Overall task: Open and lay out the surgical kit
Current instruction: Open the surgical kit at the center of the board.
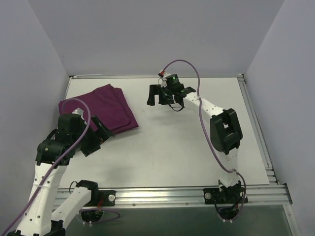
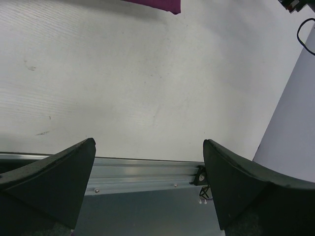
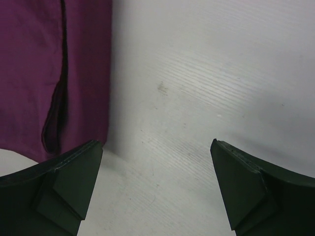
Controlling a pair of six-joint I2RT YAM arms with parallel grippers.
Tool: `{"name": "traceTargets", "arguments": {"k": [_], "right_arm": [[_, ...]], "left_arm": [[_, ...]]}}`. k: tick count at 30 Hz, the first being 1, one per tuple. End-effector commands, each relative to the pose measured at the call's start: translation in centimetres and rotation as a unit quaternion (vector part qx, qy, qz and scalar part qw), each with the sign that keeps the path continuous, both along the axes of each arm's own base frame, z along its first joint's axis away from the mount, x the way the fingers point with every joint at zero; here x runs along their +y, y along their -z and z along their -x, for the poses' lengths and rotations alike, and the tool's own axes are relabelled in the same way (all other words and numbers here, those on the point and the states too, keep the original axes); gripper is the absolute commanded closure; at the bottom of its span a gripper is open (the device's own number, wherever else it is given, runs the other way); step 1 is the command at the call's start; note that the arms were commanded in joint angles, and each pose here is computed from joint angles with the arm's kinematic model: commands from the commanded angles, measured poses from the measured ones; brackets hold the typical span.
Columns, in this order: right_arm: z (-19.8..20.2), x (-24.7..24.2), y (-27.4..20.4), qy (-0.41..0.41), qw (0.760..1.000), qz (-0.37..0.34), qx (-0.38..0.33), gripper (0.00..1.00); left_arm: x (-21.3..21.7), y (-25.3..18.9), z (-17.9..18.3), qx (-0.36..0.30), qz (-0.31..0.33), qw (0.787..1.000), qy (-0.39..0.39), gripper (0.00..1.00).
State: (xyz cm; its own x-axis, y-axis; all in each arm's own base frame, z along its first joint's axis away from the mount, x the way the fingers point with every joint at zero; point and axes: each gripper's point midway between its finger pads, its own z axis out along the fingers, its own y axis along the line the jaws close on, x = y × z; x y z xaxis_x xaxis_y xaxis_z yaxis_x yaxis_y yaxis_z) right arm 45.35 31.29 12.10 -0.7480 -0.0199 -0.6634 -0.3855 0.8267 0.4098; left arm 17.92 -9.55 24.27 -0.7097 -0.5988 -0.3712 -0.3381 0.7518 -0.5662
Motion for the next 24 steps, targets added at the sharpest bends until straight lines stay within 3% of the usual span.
{"name": "traceTargets", "arguments": {"k": [1, 11, 22, 23, 24], "right_arm": [[0.4, 4.3, -2.3, -0.086, 0.995, -0.027, -0.042, 0.0], [3.8, 12.8, -1.6, -0.168, 0.982, -0.078, -0.03, 0.0], [4.7, 14.2, 3.8, -0.169, 0.984, -0.059, 0.018, 0.0], [4.7, 14.2, 4.0, -0.167, 0.984, -0.059, 0.022, 0.01], [4.7, 14.3, 4.1, -0.166, 0.984, -0.062, 0.026, 0.08]], "left_arm": [[1.0, -0.4, 0.8, -0.005, -0.028, 1.0, -0.001, 0.0], [1.2, 0.0, 1.4, 0.002, -0.027, 1.0, -0.007, 0.0], [0.9, -0.3, 0.5, 0.001, -0.028, 1.0, 0.001, 0.0], [1.0, -0.2, 0.6, 0.003, -0.03, 1.0, 0.0, 0.0], [1.0, -0.1, 0.6, 0.003, -0.031, 1.0, -0.001, 0.0]]}}
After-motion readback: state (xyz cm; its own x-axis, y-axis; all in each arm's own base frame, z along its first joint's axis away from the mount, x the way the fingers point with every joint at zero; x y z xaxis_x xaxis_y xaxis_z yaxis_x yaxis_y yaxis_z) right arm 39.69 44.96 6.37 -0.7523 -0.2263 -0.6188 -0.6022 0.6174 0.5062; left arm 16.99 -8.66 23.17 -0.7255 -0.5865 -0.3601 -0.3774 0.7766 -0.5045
